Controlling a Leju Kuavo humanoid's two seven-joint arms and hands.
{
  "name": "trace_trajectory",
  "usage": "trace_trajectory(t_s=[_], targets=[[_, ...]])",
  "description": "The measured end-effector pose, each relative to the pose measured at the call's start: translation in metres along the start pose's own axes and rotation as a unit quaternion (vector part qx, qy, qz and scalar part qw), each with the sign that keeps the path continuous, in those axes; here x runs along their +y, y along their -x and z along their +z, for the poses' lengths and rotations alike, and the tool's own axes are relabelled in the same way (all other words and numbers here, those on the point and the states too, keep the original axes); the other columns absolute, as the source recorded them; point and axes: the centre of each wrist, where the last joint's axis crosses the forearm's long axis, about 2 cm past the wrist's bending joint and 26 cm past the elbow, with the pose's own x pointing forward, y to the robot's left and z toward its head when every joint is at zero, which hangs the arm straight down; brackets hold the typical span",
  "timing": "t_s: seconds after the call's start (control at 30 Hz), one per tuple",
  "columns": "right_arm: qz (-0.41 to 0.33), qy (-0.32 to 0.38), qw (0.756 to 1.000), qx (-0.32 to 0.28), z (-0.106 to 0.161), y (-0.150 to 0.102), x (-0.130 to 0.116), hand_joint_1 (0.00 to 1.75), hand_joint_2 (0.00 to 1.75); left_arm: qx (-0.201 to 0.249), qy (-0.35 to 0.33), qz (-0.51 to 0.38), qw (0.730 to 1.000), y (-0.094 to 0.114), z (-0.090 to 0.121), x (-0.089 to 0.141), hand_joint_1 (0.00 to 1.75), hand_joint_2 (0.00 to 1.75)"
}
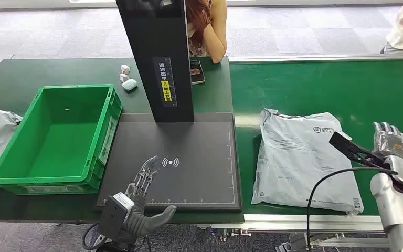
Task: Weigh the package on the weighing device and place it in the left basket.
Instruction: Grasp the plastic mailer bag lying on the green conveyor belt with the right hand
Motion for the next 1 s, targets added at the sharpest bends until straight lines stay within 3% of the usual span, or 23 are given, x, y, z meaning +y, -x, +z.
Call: trace_trajectory(t_s=[0.17,0.4,0.5,0.7,0.8,1.0], targets=[[-0.026,0.040,0.997,-0.052,-0.011,-0.008,-0.008,0.00,1.75,0.001,-0.001,-0.004,1.000,0.001,0.003,0.001,0.00,1.75],[-0.023,0.120,0.983,-0.136,-0.021,-0.038,-0.016,0.00,1.75,-0.004,-0.002,-0.006,1.000,0.001,0.002,0.001,0.00,1.75],[-0.028,0.109,0.981,-0.157,-0.022,-0.051,-0.014,0.00,1.75,-0.007,-0.002,-0.006,1.000,0.001,0.001,0.000,0.00,1.75],[-0.049,-0.026,0.983,-0.173,-0.016,-0.084,0.012,0.00,1.75,-0.010,0.003,-0.005,1.000,0.001,0.001,0.002,0.00,1.75],[-0.056,-0.129,0.977,-0.158,-0.010,-0.100,0.029,0.00,1.75,-0.008,0.005,-0.005,1.000,0.001,0.000,0.003,0.00,1.75],[-0.017,-0.342,0.936,-0.078,0.003,-0.112,0.059,0.00,1.75,-0.003,0.019,-0.002,1.000,-0.002,-0.011,0.006,0.00,1.75]])
